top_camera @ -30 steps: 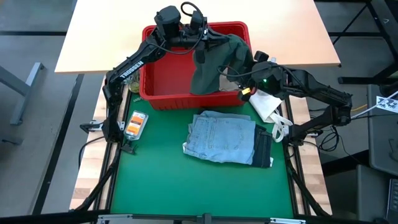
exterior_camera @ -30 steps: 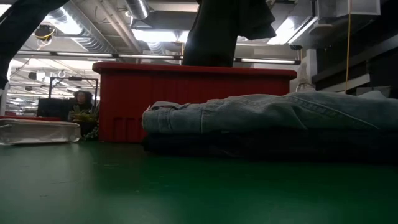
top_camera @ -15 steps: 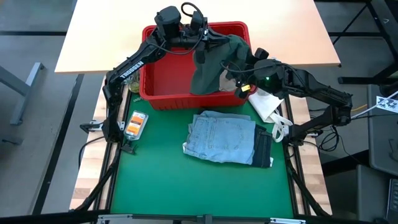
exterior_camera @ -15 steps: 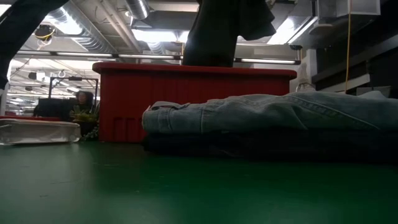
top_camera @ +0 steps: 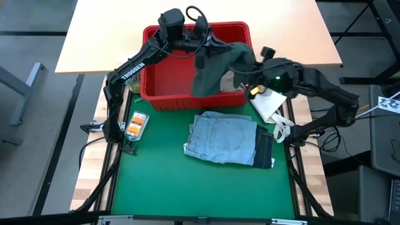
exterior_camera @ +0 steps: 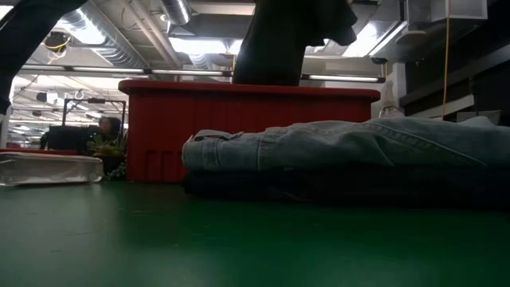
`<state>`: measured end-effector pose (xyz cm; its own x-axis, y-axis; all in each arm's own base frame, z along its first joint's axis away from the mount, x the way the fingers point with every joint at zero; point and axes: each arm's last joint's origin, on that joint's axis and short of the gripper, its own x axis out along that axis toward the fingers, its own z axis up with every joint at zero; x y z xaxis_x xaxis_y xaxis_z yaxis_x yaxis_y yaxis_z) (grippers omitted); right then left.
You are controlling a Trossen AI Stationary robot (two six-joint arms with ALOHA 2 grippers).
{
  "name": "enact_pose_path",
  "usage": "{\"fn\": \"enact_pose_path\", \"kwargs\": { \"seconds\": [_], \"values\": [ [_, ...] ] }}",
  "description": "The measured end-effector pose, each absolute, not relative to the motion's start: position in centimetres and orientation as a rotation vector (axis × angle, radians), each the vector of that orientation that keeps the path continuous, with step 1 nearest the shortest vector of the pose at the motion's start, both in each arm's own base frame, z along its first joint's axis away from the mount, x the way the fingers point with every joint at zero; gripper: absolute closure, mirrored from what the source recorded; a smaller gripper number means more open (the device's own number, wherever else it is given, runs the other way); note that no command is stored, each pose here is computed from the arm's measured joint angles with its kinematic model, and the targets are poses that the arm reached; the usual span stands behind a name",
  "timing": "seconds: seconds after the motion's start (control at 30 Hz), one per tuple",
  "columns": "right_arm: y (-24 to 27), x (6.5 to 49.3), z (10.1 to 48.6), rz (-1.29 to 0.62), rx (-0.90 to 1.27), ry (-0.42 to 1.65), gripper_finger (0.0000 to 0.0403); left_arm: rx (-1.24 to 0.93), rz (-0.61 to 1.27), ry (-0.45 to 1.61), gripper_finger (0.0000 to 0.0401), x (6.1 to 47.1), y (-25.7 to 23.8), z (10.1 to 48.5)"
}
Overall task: Fold laundry
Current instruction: Fold the green shirt
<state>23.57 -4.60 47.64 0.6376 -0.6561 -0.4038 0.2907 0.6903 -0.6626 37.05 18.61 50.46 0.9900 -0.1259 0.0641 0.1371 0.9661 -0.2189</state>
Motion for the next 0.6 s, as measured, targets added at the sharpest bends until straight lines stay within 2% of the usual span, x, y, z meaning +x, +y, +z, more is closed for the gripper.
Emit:
{"fn": "enact_pose_path", "kwargs": {
  "seconds": [0.17,0.43,0.6],
  "values": [
    [-3.2,20.6,50.4,-0.536,-0.579,0.675,0.0397,-0.235,-0.244,0.018,0.0383,37.1,18.2,49.8],
    [-1.4,16.8,53.9,-0.491,-0.519,0.566,0.0398,-0.131,-0.34,0.052,0.0382,38.2,15.6,49.4],
    [-1.1,15.2,55.6,-0.486,-0.507,0.485,0.0399,-0.063,-0.343,0.041,0.0352,38.7,14.4,49.4]
  ]
}}
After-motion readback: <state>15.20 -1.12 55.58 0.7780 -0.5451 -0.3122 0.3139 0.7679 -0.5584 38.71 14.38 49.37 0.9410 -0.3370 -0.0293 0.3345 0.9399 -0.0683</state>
